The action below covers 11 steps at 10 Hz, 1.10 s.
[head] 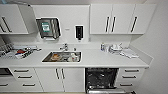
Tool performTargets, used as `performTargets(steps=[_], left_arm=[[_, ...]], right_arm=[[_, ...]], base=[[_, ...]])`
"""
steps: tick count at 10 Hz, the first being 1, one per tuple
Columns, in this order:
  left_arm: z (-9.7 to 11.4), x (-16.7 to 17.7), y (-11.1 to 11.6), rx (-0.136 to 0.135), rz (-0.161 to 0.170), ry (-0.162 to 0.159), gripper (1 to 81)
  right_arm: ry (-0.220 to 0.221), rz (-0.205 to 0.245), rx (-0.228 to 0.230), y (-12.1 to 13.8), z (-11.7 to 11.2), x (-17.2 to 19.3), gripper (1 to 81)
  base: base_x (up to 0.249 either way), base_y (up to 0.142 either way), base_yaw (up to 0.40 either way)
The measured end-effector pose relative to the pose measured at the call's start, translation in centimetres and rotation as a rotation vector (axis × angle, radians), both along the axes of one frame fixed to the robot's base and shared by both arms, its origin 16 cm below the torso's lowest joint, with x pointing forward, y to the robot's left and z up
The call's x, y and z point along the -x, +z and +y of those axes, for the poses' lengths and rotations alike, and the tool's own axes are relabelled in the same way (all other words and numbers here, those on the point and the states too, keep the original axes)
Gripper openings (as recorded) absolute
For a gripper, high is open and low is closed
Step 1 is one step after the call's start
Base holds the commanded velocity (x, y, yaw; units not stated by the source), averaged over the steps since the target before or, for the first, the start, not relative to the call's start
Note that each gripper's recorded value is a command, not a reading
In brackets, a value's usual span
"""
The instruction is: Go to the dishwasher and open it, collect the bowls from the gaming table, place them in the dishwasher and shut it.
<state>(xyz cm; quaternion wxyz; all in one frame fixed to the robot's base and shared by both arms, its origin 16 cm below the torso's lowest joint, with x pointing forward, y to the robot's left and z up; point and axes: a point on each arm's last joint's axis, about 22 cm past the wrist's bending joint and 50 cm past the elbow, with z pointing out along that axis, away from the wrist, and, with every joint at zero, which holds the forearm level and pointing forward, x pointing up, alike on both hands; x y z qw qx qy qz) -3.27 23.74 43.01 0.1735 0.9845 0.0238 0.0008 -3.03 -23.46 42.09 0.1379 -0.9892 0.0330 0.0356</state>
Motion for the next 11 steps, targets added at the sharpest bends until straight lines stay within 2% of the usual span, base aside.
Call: performTargets(steps=[2, 4, 6, 7, 9, 11], left_arm=[[-0.8, 0.1, -0.6, -0.017, 0.003, -0.001, 81.1], [-1.9, 0.1, -0.6, -0.005, 0.002, -0.001, 81.1], [-1.7, 0.1, -0.6, -0.01, 0.002, -0.001, 81.1], [-1.9, 0.1, -0.6, -0.008, 0.002, -0.001, 81.1], [-2.1, 0.1, -0.9, -0.018, 0.002, 0.0, 81.1], [-1.8, -0.2, -1.4, -0.056, -0.003, 0.002, 81.1]], right_arm=[[-0.014, 0.024, 0.063, -0.9, -1.1, 2.0, 81.1], [-0.018, 0.055, 0.112, -1.3, -1.6, 3.6, 81.1], [0.041, 0.049, 0.109, -1.3, -1.5, 3.9, 81.1], [0.048, 0.028, 0.093, -1.3, -1.1, 3.4, 81.1], [0.021, -0.018, 0.066, -1.3, -0.2, 2.0, 81.1], [0.022, -0.04, 0.047, -1.1, 0.0, 0.6, 81.1]], base=[[0.0, 0.0, 0.0], [0.0, 0.0, 0.0], [0.0, 0.0, 0.0], [0.0, 0.0, 0.0], [0.0, 0.0, 0.0], [0.0, 0.0, 0.0]])
